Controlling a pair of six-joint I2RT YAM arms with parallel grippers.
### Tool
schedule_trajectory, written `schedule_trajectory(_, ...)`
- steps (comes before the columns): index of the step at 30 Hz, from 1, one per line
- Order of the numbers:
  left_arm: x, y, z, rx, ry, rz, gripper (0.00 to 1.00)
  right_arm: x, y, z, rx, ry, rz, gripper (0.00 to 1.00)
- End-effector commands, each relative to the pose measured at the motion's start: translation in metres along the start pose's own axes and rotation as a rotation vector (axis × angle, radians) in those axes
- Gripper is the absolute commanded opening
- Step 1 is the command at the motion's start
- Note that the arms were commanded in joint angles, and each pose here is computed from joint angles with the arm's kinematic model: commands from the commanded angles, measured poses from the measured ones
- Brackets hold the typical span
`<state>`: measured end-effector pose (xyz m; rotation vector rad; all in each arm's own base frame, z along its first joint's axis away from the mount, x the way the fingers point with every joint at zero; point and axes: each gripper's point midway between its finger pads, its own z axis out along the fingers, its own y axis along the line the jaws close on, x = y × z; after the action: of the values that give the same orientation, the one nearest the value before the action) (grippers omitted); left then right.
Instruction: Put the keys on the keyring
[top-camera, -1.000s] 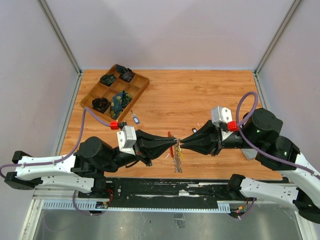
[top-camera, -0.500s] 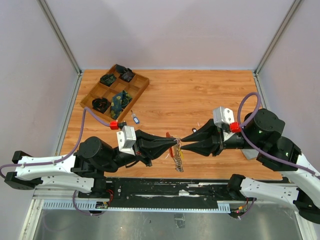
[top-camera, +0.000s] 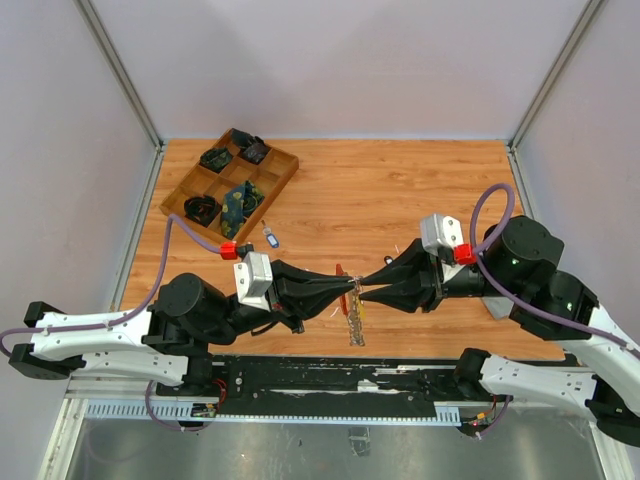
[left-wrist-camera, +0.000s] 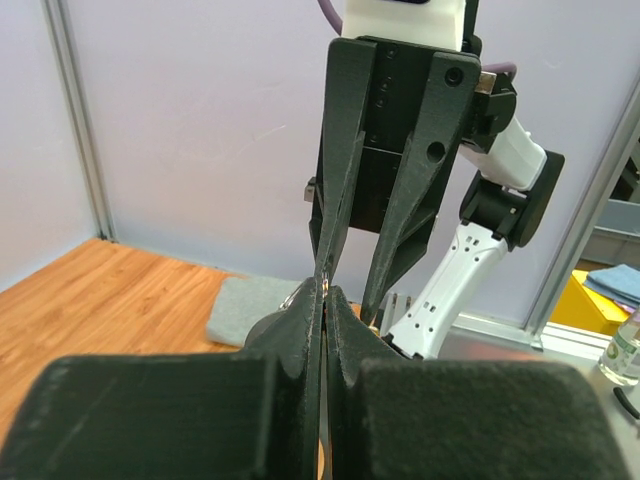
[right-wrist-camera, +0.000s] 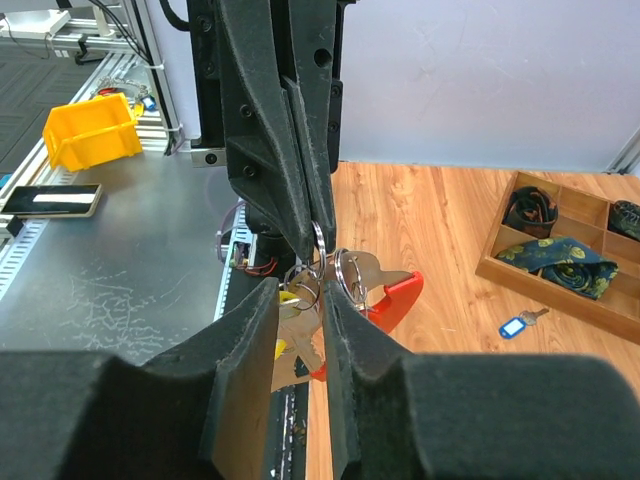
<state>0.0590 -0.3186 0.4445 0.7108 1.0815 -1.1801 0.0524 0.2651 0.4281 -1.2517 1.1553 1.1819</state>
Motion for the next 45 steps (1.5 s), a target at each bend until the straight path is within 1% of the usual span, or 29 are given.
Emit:
schedule_trajectory(1,-0.0140,-0.0049,0.0024,0.019,-0.052,-0.018,0.01,-0.0156,0.0086,0.0012,-0.045,-0.045,-0.033,0.26)
schedule_trajectory(4,-0.0133,-0.0062,0.0035,0.025,-0.048,-0.016,0.01,-0.0167,0.0091,0.0015,-0.049,-0.050,-0.035,0.28)
schedule_trajectory(8,-0.0108,-0.0066,0.0043,0.027,-0.040,-0.014,0.00,-0.0182,0.0098,0.0015,-0.052,-0.057,-0.034,0.28)
schedule_trajectory(13,-0.0114,-0.0065,0.0038,0.026,-0.042,-0.016,0.00,-0.0186,0.0104,0.0010,-0.054,-0.058,-0.035,0.17)
schedule_trajectory(15,-0.0124,-0.0060,0.0036,0.024,-0.045,-0.016,0.00,-0.0174,0.0102,0.0011,-0.053,-0.055,-0.034,0.19)
schedule_trajectory(17,-0.0136,-0.0057,0.0030,0.023,-0.050,-0.017,0.01,-0.0157,0.0096,0.0008,-0.049,-0.050,-0.032,0.23)
schedule_trajectory(21,-0.0151,-0.0044,0.0014,0.019,-0.054,-0.014,0.01,-0.0154,0.0102,-0.0013,-0.046,-0.047,-0.035,0.24)
schedule_trajectory(28,-0.0133,-0.0051,0.0023,0.021,-0.051,-0.013,0.01,-0.0138,0.0128,-0.0005,-0.063,-0.041,-0.028,0.18)
schedule_trajectory(31,-0.0146,-0.0044,0.0019,0.018,-0.055,-0.013,0.00,-0.0132,0.0140,-0.0007,-0.069,-0.038,-0.024,0.10)
schedule_trajectory(32,-0.0148,-0.0038,0.0016,0.016,-0.056,-0.012,0.00,-0.0129,0.0139,-0.0006,-0.069,-0.036,-0.024,0.10)
schedule_trajectory(40,-0.0152,-0.0034,0.0016,0.014,-0.059,-0.011,0.00,-0.0124,0.0140,-0.0015,-0.066,-0.036,-0.025,0.27)
schedule_trajectory(42,-0.0153,-0.0029,0.0016,0.011,-0.060,-0.012,0.01,-0.0124,0.0139,-0.0015,-0.066,-0.036,-0.026,0.28)
schedule_trajectory(45,-0.0161,-0.0028,0.0016,0.010,-0.063,-0.009,0.01,-0.0126,0.0141,-0.0020,-0.066,-0.035,-0.027,0.28)
